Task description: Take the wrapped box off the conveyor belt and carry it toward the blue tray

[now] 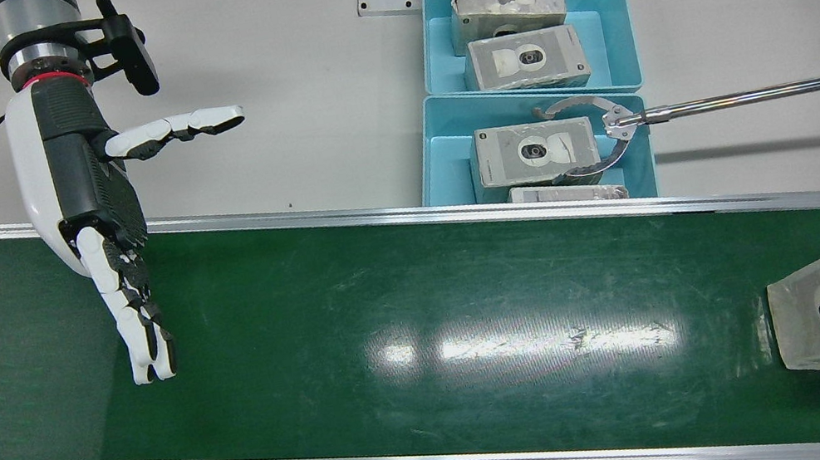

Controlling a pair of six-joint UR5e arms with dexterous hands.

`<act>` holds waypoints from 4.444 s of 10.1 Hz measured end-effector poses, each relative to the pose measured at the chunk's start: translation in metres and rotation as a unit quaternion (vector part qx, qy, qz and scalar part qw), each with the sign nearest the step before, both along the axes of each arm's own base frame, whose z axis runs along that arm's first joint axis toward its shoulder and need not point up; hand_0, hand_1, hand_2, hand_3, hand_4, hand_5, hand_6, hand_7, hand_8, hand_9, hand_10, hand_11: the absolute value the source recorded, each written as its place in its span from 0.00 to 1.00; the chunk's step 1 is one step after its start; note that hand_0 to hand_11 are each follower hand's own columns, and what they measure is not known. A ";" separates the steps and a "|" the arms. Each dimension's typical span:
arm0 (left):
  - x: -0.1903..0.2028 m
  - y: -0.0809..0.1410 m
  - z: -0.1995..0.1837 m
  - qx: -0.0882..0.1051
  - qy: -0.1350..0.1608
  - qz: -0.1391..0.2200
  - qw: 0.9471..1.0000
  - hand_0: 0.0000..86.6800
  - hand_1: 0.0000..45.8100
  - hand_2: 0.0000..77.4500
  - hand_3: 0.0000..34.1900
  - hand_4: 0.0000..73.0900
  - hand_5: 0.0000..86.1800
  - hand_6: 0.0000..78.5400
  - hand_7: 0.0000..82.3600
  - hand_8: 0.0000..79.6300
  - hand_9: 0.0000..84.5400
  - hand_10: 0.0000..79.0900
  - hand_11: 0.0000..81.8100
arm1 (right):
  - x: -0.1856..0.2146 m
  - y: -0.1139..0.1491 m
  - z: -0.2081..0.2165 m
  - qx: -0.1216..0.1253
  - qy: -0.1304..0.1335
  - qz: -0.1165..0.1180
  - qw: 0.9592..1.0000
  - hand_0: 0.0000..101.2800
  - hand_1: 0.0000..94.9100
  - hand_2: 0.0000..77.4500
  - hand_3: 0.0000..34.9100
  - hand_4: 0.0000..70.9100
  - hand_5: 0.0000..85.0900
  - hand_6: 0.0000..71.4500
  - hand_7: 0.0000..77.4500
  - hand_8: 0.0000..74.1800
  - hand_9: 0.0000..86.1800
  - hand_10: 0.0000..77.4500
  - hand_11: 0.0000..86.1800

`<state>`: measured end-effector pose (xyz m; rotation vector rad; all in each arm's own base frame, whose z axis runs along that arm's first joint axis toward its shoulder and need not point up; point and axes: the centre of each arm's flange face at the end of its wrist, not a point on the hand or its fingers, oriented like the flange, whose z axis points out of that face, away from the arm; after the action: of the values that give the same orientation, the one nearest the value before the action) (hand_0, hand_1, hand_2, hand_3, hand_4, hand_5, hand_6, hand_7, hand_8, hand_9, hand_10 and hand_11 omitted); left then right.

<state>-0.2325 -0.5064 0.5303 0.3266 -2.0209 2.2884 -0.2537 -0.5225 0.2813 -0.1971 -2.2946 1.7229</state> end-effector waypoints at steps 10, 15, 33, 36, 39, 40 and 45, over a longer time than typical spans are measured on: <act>0.000 0.000 0.000 0.000 0.000 0.000 1.000 0.00 0.00 0.01 0.00 0.00 0.01 0.00 0.00 0.00 0.00 0.00 0.00 | 0.000 0.000 0.000 0.000 -0.001 0.000 1.000 0.45 0.14 0.16 0.20 0.02 0.02 0.00 0.01 0.00 0.01 0.01 0.04; 0.000 0.000 0.000 0.000 0.000 0.000 1.000 0.00 0.00 0.01 0.00 0.00 0.01 0.00 0.00 0.00 0.00 0.00 0.00 | -0.002 0.000 0.000 0.000 -0.001 -0.001 1.000 0.45 0.14 0.18 0.19 0.02 0.03 0.00 0.00 0.00 0.01 0.01 0.04; 0.000 0.000 0.000 0.000 0.000 0.000 1.000 0.00 0.00 0.01 0.00 0.00 0.01 0.00 0.00 0.00 0.00 0.00 0.00 | -0.024 -0.014 0.006 -0.012 0.010 -0.005 1.000 0.45 0.14 0.18 0.20 0.01 0.04 0.00 0.01 0.00 0.01 0.03 0.04; 0.000 0.000 0.000 0.000 0.000 0.000 1.000 0.00 0.00 0.01 0.00 0.00 0.01 0.00 0.00 0.00 0.00 0.00 0.00 | -0.027 -0.015 0.009 -0.014 0.012 -0.006 1.000 0.45 0.14 0.18 0.16 0.01 0.04 0.00 0.01 0.00 0.01 0.03 0.04; 0.000 0.000 0.000 0.000 0.000 0.000 1.000 0.00 0.00 0.01 0.00 0.00 0.01 0.00 0.00 0.00 0.00 0.00 0.00 | -0.029 -0.015 0.009 -0.014 0.012 -0.007 1.000 0.45 0.14 0.18 0.18 0.02 0.04 0.00 0.00 0.00 0.01 0.03 0.04; 0.000 0.000 0.000 0.000 0.000 0.000 1.000 0.00 0.00 0.01 0.00 0.00 0.01 0.00 0.00 0.00 0.00 0.00 0.00 | -0.032 -0.015 0.011 -0.016 0.014 -0.008 1.000 0.45 0.14 0.18 0.18 0.02 0.04 0.00 0.00 0.00 0.01 0.03 0.04; 0.000 0.000 0.000 0.000 0.000 0.000 1.000 0.00 0.00 0.01 0.00 0.00 0.01 0.00 0.00 0.00 0.00 0.00 0.00 | -0.042 -0.015 0.015 -0.014 0.013 -0.014 1.000 0.45 0.14 0.17 0.14 0.01 0.03 0.00 0.01 0.01 0.01 0.03 0.05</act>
<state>-0.2325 -0.5064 0.5303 0.3266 -2.0209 2.2884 -0.2962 -0.5376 0.2962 -0.2109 -2.2388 1.7344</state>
